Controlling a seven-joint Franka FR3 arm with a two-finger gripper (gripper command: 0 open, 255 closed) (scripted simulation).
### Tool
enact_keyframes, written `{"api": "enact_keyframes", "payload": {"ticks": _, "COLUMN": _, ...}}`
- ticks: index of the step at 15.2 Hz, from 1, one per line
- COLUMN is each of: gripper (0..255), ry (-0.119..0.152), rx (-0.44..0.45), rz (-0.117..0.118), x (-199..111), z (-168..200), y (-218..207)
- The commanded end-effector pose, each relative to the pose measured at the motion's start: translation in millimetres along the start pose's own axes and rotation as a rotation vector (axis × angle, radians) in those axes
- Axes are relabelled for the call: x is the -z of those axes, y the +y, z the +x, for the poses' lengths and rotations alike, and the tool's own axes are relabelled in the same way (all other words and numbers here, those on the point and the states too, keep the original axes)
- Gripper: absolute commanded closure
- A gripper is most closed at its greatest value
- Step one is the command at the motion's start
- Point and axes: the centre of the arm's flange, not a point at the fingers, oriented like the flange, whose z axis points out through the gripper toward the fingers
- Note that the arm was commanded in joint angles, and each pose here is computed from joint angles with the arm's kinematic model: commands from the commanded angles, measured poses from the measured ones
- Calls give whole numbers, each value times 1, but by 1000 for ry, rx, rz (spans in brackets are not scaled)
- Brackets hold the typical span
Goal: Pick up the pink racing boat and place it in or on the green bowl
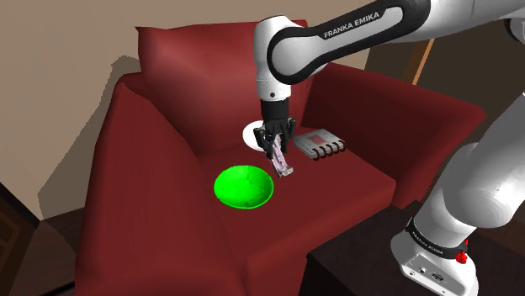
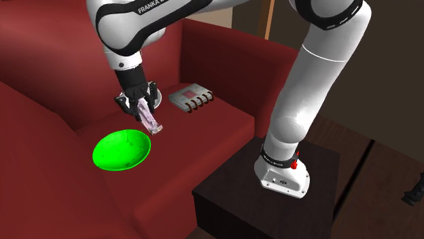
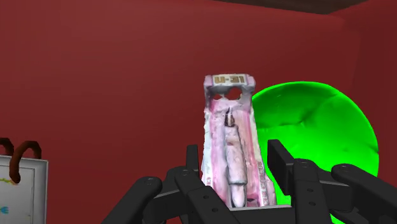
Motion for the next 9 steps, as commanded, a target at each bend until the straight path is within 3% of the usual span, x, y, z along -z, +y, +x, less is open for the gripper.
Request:
{"api": "enact_keyframes", "payload": {"ticks": 1, "gripper": 255, "ry": 0, "rx": -1, "rz": 1, "x": -1, "z": 9, "y": -25}}
{"api": "enact_keyframes", "payload": {"ticks": 9, "gripper": 255, "ry": 0, "rx": -1, "rz": 1, "x": 5, "z": 46, "y": -124}}
